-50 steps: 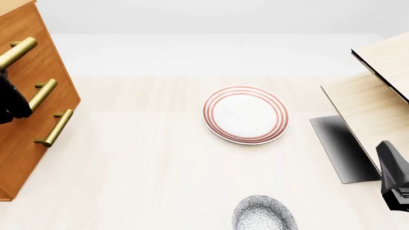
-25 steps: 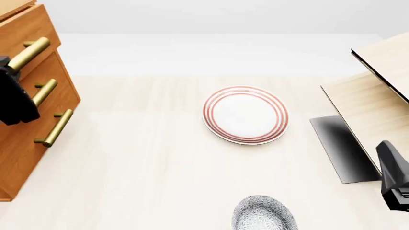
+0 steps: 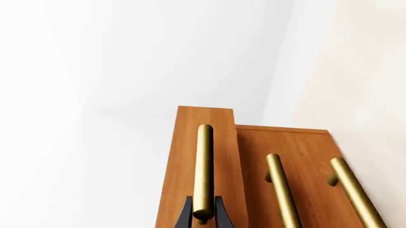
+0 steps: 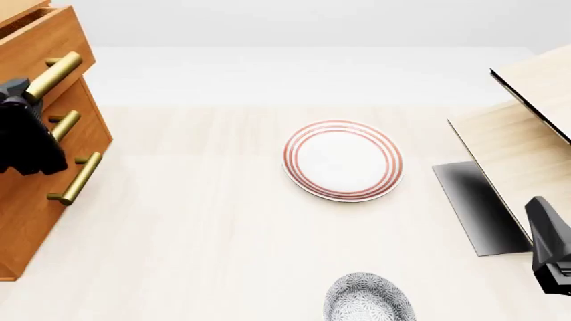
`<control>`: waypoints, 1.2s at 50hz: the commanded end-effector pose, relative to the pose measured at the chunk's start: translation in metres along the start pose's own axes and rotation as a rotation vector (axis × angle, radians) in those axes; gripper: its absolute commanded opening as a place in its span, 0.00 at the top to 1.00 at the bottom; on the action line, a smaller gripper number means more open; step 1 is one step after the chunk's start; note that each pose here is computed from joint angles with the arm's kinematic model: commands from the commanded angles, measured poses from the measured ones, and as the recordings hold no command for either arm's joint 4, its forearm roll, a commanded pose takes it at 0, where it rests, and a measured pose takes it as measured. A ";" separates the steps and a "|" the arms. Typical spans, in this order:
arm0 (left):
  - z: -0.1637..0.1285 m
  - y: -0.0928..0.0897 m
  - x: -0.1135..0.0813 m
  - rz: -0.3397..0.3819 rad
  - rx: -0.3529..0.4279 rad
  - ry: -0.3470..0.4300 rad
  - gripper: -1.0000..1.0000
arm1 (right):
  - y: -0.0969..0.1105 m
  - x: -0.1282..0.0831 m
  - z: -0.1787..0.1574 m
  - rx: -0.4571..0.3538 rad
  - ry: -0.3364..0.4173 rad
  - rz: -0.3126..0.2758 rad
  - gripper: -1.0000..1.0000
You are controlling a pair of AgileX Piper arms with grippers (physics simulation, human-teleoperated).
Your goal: Open the top drawer of the cabinet and put the bowl in it.
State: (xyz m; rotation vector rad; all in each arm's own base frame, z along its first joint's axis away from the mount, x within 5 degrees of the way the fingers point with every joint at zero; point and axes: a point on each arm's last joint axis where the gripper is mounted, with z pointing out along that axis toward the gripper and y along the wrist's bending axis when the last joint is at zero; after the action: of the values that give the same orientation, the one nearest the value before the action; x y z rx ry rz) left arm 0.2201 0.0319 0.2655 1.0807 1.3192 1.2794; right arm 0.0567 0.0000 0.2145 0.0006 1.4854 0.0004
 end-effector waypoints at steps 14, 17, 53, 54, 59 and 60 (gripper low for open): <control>0.003 0.016 -0.025 0.028 -0.037 -0.102 1.00 | 0.000 0.000 0.000 0.000 0.000 0.000 0.00; 0.003 0.013 -0.028 0.032 -0.036 -0.118 1.00 | 0.000 0.000 0.000 0.000 0.000 0.000 0.00; -0.023 0.002 -0.042 0.031 -0.037 -0.202 1.00 | 0.000 0.000 0.000 0.000 0.000 0.000 0.00; -0.023 0.003 -0.042 0.028 -0.037 -0.204 1.00 | 0.000 0.000 0.000 0.000 -0.001 0.000 0.00; -0.028 -0.002 -0.042 0.031 -0.036 -0.210 1.00 | 0.000 0.000 0.000 0.000 0.000 0.000 0.00; -0.029 -0.001 -0.042 0.027 -0.036 -0.213 1.00 | 0.000 0.000 0.000 0.000 0.000 0.000 0.00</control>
State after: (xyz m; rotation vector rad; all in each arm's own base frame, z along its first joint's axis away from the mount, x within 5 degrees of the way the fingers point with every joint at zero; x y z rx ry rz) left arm 0.2130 -0.0091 0.2656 1.2071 1.1571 1.1796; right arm 0.0567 0.0000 0.2145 0.0007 1.4853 0.0005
